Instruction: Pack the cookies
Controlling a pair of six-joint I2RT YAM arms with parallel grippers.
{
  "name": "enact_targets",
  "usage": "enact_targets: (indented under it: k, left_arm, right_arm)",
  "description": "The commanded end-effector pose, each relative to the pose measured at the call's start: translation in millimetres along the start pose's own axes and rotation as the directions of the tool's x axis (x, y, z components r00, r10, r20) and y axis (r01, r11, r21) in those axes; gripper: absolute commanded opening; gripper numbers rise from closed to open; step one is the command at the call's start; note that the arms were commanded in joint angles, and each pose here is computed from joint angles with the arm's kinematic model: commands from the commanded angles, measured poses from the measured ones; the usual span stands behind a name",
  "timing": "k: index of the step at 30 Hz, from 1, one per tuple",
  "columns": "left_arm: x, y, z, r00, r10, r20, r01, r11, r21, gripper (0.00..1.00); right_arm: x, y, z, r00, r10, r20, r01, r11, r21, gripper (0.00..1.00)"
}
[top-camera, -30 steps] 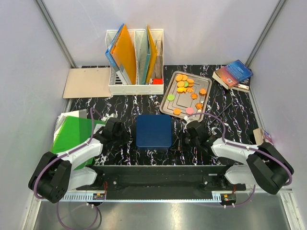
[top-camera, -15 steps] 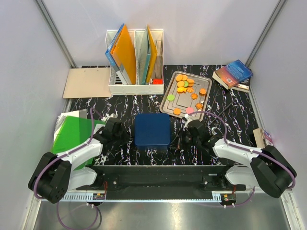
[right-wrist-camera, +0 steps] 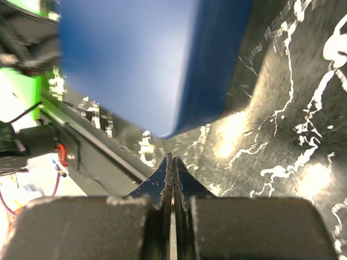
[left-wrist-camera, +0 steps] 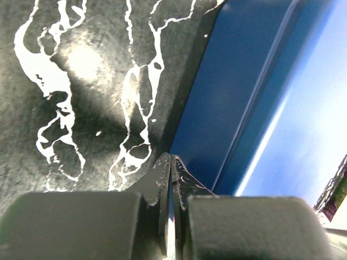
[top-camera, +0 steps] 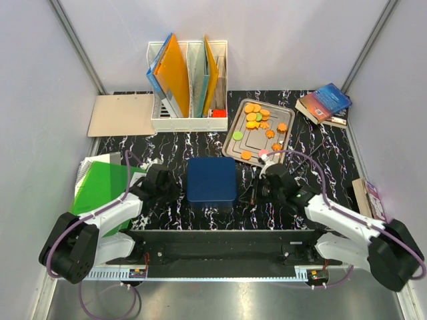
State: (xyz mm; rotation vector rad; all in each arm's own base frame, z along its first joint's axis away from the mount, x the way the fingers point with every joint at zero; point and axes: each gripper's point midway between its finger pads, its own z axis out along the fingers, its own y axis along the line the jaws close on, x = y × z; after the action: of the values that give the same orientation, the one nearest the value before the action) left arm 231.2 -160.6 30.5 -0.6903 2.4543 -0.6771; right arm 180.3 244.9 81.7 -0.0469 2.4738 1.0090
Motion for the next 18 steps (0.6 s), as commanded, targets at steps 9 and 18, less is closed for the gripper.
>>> enact_targets:
  k: [9,18]
  left_arm:
    - [-50,27,-36,0.969,-0.022,0.248,0.059,0.988,-0.144,0.04]
    - [-74,-37,-60,0.957,0.005,0.29,-0.031,0.996,0.085,0.35]
  right_arm:
    - [-84,66,-8,0.963,-0.164,0.216,0.183,0.981,-0.07,0.0]
    - [-110,76,79,0.979,-0.131,0.156,0.151,0.981,-0.124,0.0]
